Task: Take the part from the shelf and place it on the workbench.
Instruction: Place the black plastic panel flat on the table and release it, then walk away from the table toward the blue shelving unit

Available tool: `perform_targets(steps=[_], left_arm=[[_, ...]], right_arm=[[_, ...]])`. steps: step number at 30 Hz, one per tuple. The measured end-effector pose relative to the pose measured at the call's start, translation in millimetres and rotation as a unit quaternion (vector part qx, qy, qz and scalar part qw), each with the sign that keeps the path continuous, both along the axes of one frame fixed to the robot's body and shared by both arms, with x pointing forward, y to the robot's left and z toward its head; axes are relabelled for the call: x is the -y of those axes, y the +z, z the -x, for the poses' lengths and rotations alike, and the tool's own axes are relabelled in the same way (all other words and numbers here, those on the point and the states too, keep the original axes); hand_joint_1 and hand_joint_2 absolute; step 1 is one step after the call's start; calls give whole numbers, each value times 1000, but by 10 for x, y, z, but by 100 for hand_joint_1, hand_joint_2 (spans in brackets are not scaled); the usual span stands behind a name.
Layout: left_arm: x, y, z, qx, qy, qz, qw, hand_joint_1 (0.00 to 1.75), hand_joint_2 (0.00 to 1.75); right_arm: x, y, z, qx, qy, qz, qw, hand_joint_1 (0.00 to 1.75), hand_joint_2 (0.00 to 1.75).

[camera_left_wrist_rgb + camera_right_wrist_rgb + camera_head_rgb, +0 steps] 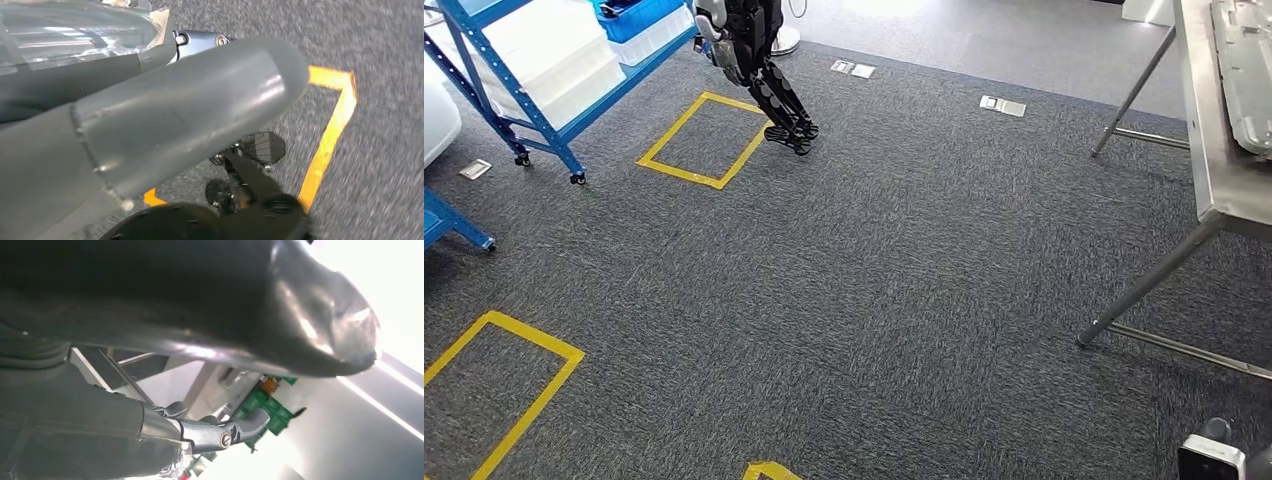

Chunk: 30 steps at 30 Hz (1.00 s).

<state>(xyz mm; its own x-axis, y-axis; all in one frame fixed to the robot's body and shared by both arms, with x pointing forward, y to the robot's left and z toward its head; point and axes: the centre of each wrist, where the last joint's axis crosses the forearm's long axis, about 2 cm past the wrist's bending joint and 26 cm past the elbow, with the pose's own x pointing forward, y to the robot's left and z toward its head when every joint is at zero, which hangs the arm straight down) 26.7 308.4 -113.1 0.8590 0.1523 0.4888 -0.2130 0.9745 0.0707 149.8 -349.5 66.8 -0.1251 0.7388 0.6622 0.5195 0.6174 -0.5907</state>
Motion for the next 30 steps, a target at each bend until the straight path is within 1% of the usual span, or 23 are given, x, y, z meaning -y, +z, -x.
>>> perform_targets(steps=[5, 7, 9, 11, 14, 17, 20, 23, 30], left_arm=[[-124, 3, 22, -12, 25, -11, 1000, 0, 0], [-139, 5, 26, -17, 37, -32, 999, 0, 0], [-145, 7, 19, -7, 41, -61, 997, 0, 0], [-142, 7, 27, 9, 40, -71, 997, 0, 0], [-133, 3, 31, 25, 41, -32, 998, 0, 0], [-123, 2, 28, 17, 47, 3, 999, 0, 0], [-103, 0, 50, 2, 55, 21, 998, 0, 0], [-93, 0, 34, -9, 53, 32, 998, 0, 0], [-99, 6, -29, -15, 47, 27, 998, 0, 0]], right_arm=[[104, 18, -1, 4, -6, 14, 1000, 0, 0], [130, 28, -10, 3, -9, 22, 1000, 0, 0], [161, 29, 3, -3, -17, 29, 999, 0, 0], [201, 31, 41, -8, -26, 34, 999, 0, 0], [288, 65, 105, -9, -39, 45, 998, 0, 0], [336, 88, 145, -11, -46, 50, 998, 0, 0], [314, 105, 182, -12, -48, 52, 997, 0, 0], [276, 112, 231, -14, -50, 51, 997, 0, 0], [224, 99, 301, -18, -56, 43, 997, 0, 0]])
